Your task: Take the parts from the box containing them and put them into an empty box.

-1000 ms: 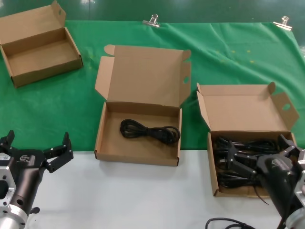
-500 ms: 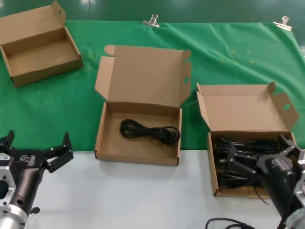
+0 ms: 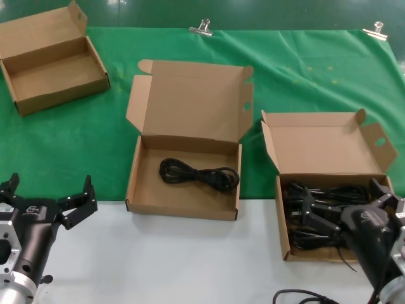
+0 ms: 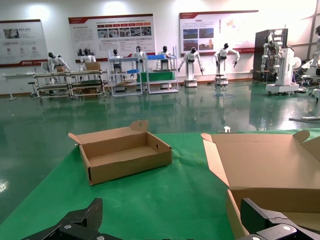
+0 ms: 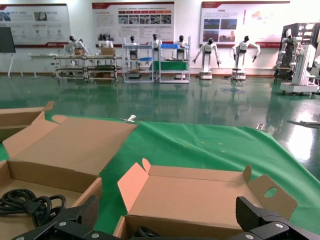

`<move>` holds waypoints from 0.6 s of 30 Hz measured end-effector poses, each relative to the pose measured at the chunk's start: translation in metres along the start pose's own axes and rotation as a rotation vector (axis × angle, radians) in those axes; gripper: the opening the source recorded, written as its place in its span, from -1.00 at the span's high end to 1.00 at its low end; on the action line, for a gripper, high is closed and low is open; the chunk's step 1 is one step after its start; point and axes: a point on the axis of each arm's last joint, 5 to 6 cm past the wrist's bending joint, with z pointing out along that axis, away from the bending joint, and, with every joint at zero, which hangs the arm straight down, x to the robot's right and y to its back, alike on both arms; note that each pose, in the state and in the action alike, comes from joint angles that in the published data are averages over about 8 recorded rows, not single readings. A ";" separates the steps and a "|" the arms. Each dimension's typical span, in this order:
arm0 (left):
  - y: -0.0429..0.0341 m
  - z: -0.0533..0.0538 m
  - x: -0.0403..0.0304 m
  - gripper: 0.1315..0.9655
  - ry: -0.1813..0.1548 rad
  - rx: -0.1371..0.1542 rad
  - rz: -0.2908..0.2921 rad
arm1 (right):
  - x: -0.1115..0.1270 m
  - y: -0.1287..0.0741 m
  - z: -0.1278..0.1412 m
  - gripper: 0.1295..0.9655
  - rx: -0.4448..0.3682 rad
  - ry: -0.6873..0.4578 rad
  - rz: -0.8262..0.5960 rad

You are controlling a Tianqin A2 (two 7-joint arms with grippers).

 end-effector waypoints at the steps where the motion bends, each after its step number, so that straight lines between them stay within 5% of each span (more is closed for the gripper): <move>1: 0.0000 0.000 0.0000 -1.00 0.000 0.000 0.000 | 0.000 0.000 0.000 -1.00 0.000 0.000 0.000; 18: 0.0000 0.000 0.0000 -1.00 0.000 0.000 0.000 | 0.000 0.000 0.000 -1.00 0.000 0.000 0.000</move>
